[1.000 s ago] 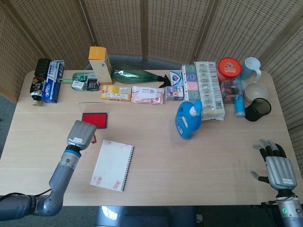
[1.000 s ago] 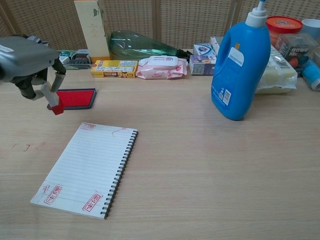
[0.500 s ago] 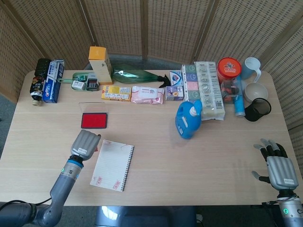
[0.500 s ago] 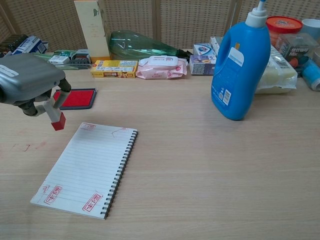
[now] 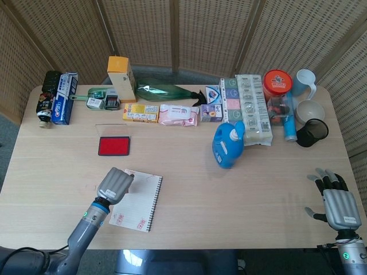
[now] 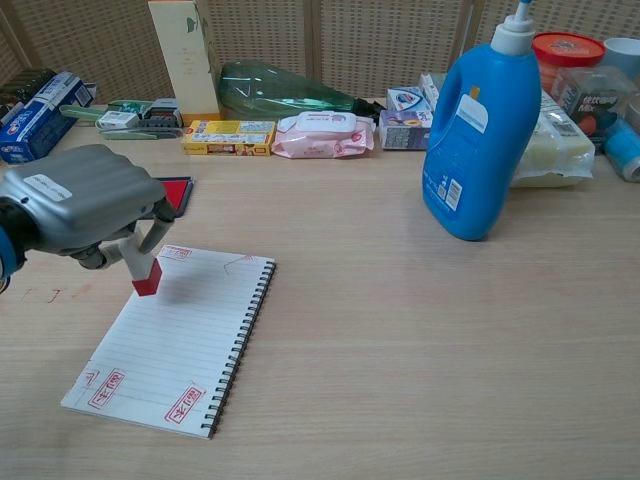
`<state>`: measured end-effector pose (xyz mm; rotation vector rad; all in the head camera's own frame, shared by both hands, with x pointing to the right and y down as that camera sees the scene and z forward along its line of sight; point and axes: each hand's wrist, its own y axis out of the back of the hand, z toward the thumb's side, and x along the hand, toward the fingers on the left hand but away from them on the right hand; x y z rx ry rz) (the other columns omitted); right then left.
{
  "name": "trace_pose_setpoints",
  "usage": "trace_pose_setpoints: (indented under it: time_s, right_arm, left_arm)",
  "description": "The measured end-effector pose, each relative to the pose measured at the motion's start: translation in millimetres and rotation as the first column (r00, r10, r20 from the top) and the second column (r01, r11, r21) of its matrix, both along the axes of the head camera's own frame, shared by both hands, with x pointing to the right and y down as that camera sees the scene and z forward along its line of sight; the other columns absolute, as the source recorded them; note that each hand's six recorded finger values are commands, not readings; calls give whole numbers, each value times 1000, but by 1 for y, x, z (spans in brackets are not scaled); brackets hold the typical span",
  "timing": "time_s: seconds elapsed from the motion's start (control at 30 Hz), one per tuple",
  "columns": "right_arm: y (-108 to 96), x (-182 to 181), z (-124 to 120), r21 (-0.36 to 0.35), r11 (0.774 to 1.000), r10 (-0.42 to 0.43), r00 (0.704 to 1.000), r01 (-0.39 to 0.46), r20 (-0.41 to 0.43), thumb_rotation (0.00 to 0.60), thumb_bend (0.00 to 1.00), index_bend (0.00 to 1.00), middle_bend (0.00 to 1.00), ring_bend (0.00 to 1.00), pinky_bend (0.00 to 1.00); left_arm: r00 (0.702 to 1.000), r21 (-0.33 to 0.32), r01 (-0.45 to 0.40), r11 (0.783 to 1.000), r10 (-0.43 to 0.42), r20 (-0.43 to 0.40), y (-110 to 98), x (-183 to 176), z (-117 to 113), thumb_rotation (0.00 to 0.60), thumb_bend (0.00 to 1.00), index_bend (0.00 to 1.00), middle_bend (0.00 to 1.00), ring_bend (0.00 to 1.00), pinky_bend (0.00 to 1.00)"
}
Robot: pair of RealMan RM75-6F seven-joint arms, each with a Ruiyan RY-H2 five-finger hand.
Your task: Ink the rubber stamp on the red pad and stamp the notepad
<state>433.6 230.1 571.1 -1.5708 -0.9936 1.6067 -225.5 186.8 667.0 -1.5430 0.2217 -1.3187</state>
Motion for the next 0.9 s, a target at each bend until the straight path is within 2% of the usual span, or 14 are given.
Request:
trace_pose_setpoints:
  time_s: [0.27, 0.53, 0.9]
  right_arm:
    - [-1, 1, -1, 0, 1000, 6, 1000, -6, 3, 600, 64, 212, 124, 99, 83]
    - [0, 0, 1, -6, 1000, 2, 1000, -2, 2, 600, 64, 212, 125, 103, 83]
    - [0, 1, 0, -4, 1000, 7, 1000, -7, 3, 600, 65, 212, 125, 107, 83]
  left_arm:
    - [999, -11, -42, 999, 42, -28, 15, 23, 0, 600, 365, 633, 1000, 1000, 1000]
    - [998, -23, -65, 998, 64, -27, 24, 30, -1, 600, 364, 633, 1000, 1000, 1000]
    - [997, -55, -74, 996, 73, -23, 33, 35, 10, 600, 364, 645, 1000, 1000, 1000]
